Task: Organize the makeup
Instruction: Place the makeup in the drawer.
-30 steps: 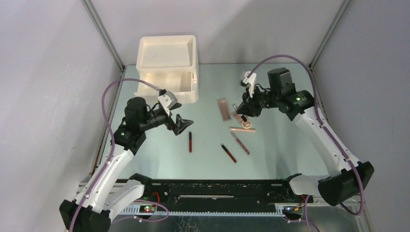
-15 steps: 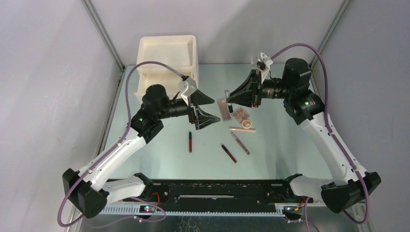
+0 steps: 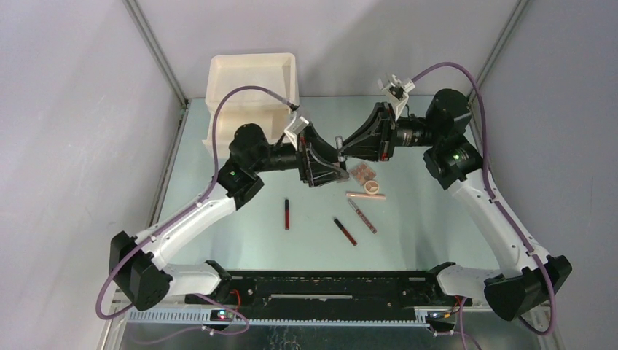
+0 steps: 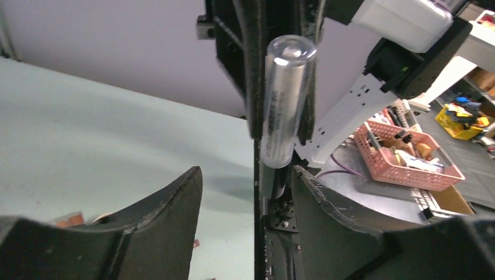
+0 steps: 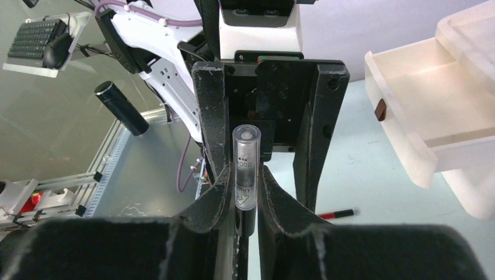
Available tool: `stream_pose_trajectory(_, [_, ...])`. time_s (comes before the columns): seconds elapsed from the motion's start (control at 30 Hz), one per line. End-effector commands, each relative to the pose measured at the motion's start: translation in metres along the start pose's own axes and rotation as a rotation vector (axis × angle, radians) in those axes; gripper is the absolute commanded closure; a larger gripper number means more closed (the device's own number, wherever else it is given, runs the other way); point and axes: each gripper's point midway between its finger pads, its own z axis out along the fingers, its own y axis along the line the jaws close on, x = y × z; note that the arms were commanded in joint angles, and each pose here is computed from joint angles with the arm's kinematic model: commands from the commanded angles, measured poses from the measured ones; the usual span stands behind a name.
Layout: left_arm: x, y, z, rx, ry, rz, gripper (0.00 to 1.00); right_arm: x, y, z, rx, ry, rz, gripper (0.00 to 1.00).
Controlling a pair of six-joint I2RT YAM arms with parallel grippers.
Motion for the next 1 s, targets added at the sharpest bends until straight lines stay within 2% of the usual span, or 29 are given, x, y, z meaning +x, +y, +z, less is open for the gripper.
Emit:
stream_pose_trajectory(0.0, [-0.038,-0.033,0.007,0.129,-0.080,0.043,0.41,-0.009,0.008,0.003,-0.036,-0.021,-0.001,0.94])
stream_pose_trajectory(0.3, [-0.036,-0.041,0.005,0.161,-0.084,0.074,0.82,-0.001,0.000,0.004,-0.020,-0.002,0.005,0.92])
stream_pose_trajectory(0.37, [-0.036,-0.042,0.004,0.156,-0.084,0.092,0.93,0.005,-0.001,0.003,-0.012,0.013,0.017,0.86])
stream_pose_trajectory(0.4, [-0.036,-0.040,0.003,0.145,-0.078,0.100,0.99,0.006,-0.002,0.002,-0.004,0.016,0.013,0.71])
stream_pose_trajectory(0.43, [-0.036,-0.037,0.002,0.129,-0.071,0.112,1.00,0.006,-0.003,0.000,0.011,0.017,0.002,0.53])
stream_pose_trajectory(0.57, [-0.027,-0.006,-0.017,-0.052,0.021,0.243,1.00,0.008,-0.014,-0.020,0.131,0.024,-0.078,0.04])
stream_pose_trajectory(0.67, [-0.015,0.039,-0.058,-0.312,0.160,0.380,1.00,0.017,-0.024,-0.043,0.233,0.064,-0.144,0.00])
stream_pose_trajectory(0.83, [-0.008,0.127,-0.159,-0.769,0.508,0.780,1.00,0.067,-0.049,-0.082,0.409,0.205,-0.104,0.00])
stream_pose_trajectory(0.9, [-0.008,0.155,-0.198,-0.893,0.647,0.875,1.00,0.087,-0.055,-0.091,0.453,0.247,-0.085,0.00])
stream_pose_trajectory(0.97, [-0.011,0.175,-0.221,-0.953,0.736,0.915,1.00,0.104,-0.055,-0.095,0.465,0.276,-0.054,0.00])
